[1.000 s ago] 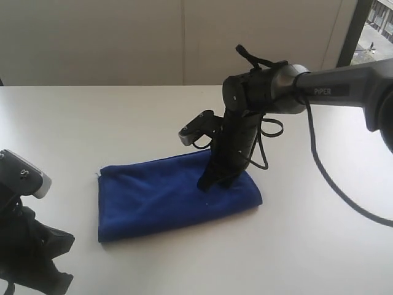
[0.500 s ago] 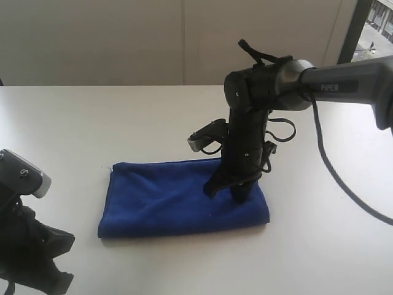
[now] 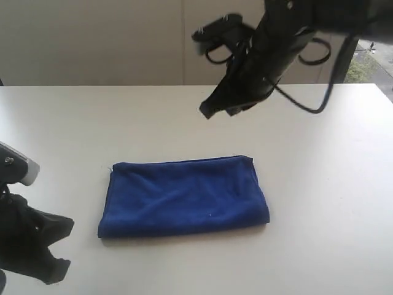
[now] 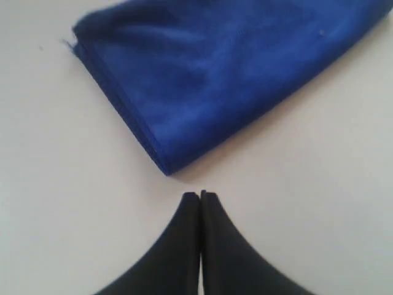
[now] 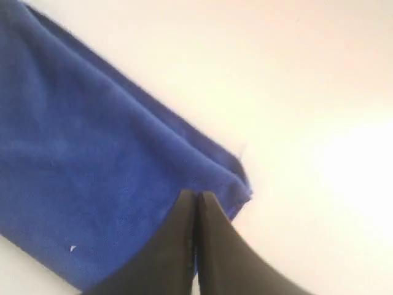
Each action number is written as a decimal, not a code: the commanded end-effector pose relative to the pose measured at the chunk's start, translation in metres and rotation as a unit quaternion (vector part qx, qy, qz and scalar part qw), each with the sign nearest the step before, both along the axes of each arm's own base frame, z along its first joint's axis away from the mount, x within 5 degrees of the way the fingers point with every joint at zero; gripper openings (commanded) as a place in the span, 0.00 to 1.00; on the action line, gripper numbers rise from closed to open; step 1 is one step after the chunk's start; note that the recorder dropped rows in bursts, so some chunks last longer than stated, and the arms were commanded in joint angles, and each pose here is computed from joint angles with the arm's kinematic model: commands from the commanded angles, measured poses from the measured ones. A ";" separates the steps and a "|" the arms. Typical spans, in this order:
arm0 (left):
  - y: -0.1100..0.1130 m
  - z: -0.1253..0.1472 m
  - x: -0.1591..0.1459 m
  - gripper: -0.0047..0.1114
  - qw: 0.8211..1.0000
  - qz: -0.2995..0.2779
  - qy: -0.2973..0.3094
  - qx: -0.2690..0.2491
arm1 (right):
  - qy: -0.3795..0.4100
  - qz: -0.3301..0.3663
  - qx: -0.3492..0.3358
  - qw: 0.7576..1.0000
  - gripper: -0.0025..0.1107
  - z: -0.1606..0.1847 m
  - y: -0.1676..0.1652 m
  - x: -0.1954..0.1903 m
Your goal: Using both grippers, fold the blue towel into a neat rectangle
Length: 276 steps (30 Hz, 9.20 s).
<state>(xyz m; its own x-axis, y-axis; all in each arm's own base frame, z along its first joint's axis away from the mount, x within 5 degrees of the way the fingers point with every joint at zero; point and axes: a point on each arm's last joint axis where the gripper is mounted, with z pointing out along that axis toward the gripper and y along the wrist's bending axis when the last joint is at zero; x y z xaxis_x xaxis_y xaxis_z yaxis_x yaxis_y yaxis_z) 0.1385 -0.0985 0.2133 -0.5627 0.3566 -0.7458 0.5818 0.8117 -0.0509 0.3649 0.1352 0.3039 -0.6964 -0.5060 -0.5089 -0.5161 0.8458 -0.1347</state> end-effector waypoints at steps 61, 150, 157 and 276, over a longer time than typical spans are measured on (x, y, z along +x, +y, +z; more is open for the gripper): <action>-0.089 -0.070 0.125 0.04 0.978 -0.065 0.151 0.130 | 0.086 -0.013 -0.050 0.995 0.02 -0.133 -0.023 -0.052; -0.062 -0.071 0.204 0.04 0.993 0.011 0.065 0.101 | 0.049 -0.026 -0.056 0.997 0.02 -0.173 -0.029 0.025; -0.047 -0.072 0.208 0.04 0.991 0.027 0.081 0.103 | 0.058 -0.026 -0.059 0.996 0.02 -0.181 -0.029 0.025; 0.078 -0.046 -0.089 0.04 0.973 0.145 -0.164 -0.078 | -0.264 -0.135 0.202 0.934 0.02 -0.087 -0.102 -0.231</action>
<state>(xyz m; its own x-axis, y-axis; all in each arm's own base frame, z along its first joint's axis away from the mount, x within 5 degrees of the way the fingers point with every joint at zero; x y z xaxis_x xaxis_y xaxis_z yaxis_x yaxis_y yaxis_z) 0.0501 -0.0233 0.1687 -0.3420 0.1119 -0.9330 0.3762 0.9262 -0.0269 0.1348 0.0342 0.2161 -0.3809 -0.0500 -0.9233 -0.2338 0.9713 0.0439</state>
